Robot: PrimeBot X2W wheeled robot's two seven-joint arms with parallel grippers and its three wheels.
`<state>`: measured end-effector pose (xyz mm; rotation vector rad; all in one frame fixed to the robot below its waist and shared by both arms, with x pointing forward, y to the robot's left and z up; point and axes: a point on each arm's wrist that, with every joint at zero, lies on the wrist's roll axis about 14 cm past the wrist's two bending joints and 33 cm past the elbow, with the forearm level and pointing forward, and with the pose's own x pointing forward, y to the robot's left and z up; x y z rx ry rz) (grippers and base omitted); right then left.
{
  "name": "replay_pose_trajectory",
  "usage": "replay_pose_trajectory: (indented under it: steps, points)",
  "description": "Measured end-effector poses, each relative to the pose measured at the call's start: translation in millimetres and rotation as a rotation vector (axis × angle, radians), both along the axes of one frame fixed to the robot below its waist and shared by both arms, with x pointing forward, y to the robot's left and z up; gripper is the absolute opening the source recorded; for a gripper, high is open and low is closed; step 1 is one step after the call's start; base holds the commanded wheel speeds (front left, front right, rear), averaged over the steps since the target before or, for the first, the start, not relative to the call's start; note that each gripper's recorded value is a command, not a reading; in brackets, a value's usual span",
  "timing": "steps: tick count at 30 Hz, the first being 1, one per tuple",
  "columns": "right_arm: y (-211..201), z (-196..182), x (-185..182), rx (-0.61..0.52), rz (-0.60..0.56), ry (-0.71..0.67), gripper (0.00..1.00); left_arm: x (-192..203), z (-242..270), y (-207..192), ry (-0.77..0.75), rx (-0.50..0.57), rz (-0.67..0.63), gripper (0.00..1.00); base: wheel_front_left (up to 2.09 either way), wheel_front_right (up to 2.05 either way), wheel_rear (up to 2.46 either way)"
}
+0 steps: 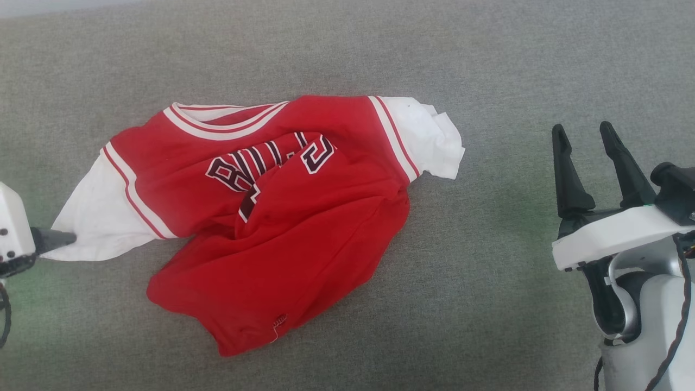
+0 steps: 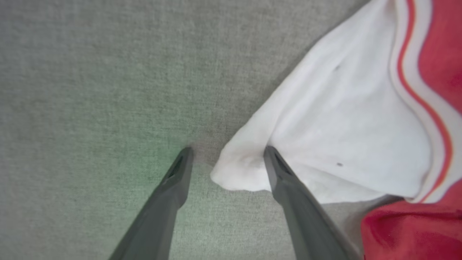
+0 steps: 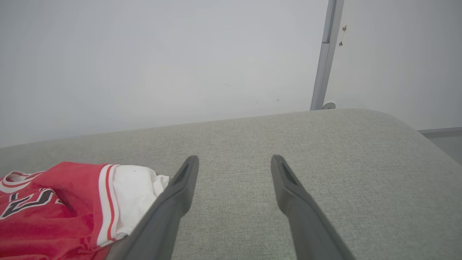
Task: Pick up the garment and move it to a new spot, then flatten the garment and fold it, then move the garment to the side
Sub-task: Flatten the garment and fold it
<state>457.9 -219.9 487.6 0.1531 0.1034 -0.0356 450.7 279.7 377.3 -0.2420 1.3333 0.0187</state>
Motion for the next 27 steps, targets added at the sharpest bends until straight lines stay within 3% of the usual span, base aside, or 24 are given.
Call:
replay_pose_trajectory:
  steps: [11, 12, 13, 27]
  points:
    - [4, -4, 3, 0.004, 0.012, 0.011, 1.0, 3, -11, 1, -0.067, 0.03, 0.012, 1.0, 0.0, 0.0, 0.0]
    - [6, -5, 4, 0.006, 0.018, 0.016, 1.0, 3, -14, 0, -0.069, 0.03, 0.004, 0.47, 0.0, 0.0, 0.0]
    - [7, -6, 5, 0.011, 0.023, 0.021, 1.0, 3, -16, 0, -0.071, 0.028, -0.001, 0.0, 0.0, 0.0, 0.0]
    - [74, -52, 27, 0.01, 0.241, 0.337, 1.0, -2, -17, -9, -0.102, -0.02, -0.019, 0.0, 0.0, 0.0, 0.0]
